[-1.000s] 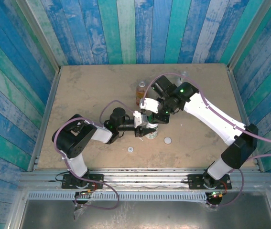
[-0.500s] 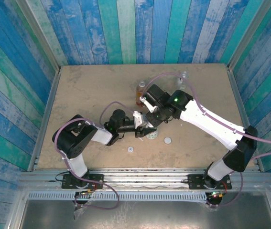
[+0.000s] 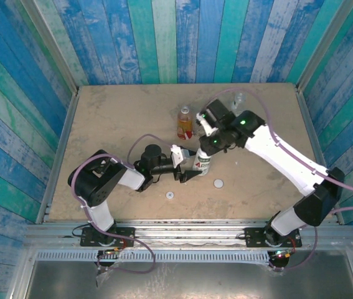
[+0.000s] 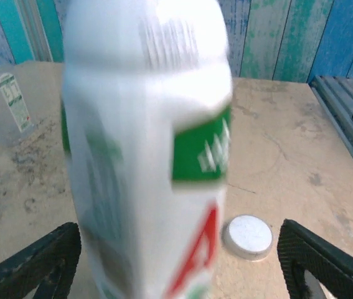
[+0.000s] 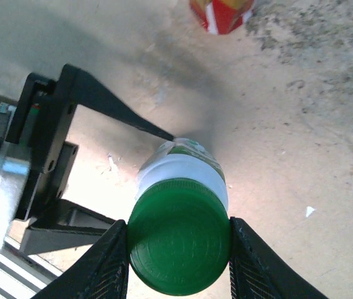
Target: Screw on the bottle caps
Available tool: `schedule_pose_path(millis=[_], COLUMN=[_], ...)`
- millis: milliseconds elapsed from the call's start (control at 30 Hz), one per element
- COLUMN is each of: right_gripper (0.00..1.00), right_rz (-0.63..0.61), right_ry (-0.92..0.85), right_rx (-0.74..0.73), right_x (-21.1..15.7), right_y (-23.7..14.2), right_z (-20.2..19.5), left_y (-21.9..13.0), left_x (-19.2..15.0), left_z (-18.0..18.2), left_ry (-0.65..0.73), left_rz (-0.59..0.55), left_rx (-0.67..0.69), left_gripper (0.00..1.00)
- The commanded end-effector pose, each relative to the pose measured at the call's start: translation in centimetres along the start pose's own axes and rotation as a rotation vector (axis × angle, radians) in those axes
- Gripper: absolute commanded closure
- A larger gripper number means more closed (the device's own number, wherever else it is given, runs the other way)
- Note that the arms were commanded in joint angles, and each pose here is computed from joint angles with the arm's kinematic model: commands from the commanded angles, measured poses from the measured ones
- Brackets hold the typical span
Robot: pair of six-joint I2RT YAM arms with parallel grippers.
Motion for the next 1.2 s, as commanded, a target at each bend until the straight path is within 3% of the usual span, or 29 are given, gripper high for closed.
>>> schedule_pose_path(millis=[0,133,333,467,533,767,1000,1167], right_gripper=[0.99,0.99,0.99,0.99,0.99,0.99,0.96,0.95], right_rz=[-0.063,-0.079,-0.057,-0.038,-0.027,-0.013,-0.044,-0.112], right_ry=[-0.035,-0.019,-0.020,0.000,0.010,0.047,-0.121,-0.417], right_rx=[0.097,0.201,0.323,0.369,0.389,0.422,0.488,0.564], right_x=[-0.4,-0.6,-1.0,-1.1,-1.1,-0.9,-1.3,-2.7], right_y=[-1.6,-1.3,-0.1,0.8,1.2,2.1,1.9,1.0], right_z=[-0.4,-0.5,0.0,-0.1,-0.1,-0.2,0.3,1.0], left_y=[-0.3,-0.4,-0.5,-0.4,-0.3,-0.2,-0.1,0.0], left_x=[0.3,0.7,0.9,1.0,1.0,0.9,1.1,2.3], left_z=[-0.2,-0.4,-0.6,-0.6,-0.6,-0.5,-0.7,-1.4], left_ry=[0.007,0.002,-0.004,-0.018,-0.021,-0.029,-0.037,-0.050], left_rz=[-0.020,-0.050,-0.071,-0.072,-0.070,-0.061,-0.057,-0.074], left_rx=[-0.003,-0.004,-0.029,-0.053,-0.056,-0.053,-0.091,-0.201], left_gripper=[0.11,0.01,0.02,0.17,0.20,0.13,0.44,0.50])
Point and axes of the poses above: each hand's point on the last joint's axis, 136 mm out from that joint toward the fingers, its own y axis out along the fingers, its own z axis along the line the jaws close on, x = y × z, the point moved 9 cm from there along -y, back along the fingers, and after that the axes turned 7 degrees about -y, right-handed, at the moved point
